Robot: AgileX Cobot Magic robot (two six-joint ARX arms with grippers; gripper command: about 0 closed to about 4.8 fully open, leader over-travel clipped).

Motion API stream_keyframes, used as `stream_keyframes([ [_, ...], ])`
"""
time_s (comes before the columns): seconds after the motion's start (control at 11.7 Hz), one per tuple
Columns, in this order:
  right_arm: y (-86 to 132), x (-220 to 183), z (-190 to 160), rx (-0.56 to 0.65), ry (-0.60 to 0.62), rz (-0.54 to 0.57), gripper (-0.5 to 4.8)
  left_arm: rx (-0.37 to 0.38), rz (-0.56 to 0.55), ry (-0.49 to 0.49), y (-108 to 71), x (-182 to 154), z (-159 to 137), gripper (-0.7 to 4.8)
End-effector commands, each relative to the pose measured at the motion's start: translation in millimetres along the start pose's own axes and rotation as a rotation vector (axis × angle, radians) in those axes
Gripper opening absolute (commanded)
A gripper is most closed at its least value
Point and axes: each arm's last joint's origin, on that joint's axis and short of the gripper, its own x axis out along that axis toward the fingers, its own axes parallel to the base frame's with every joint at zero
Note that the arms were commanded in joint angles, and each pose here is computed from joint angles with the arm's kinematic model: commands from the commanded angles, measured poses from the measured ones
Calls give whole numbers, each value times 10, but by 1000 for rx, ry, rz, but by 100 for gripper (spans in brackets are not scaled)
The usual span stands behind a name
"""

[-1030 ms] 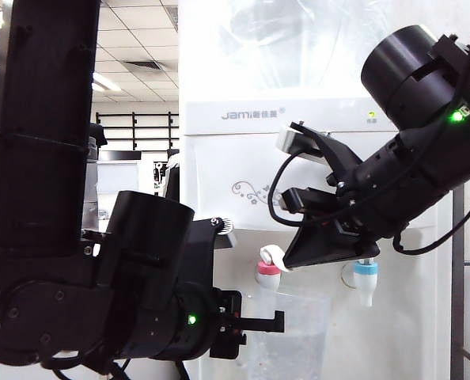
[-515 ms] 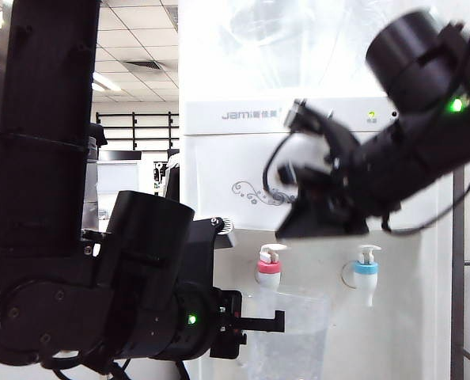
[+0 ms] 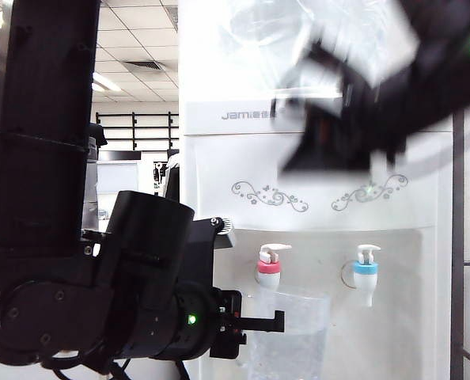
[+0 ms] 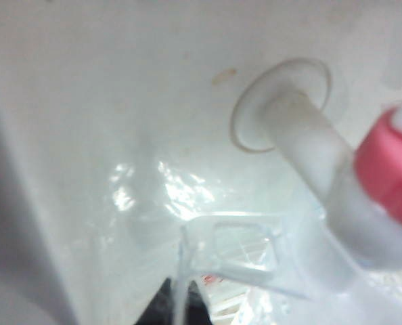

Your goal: Pick up the plastic mug from the left desk, go to the hot water outlet of the water dispenser, press the vertical switch to get some water, then put the mug back on the desk.

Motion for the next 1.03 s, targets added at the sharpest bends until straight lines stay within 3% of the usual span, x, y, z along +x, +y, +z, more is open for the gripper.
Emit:
stream_keyframes([
  [0.09,107,-336,271,-24,-101,-12,-6,-42,-45,-126,-54,24,201,-5],
  [0.52,234,-902,336,-42,-138,-51,-6,-41,-45,-126,-54,24,201,-5],
  [1.03,300,-1209,306,-11,-161,-64,-6,-42,-45,-126,-54,24,201,-5],
])
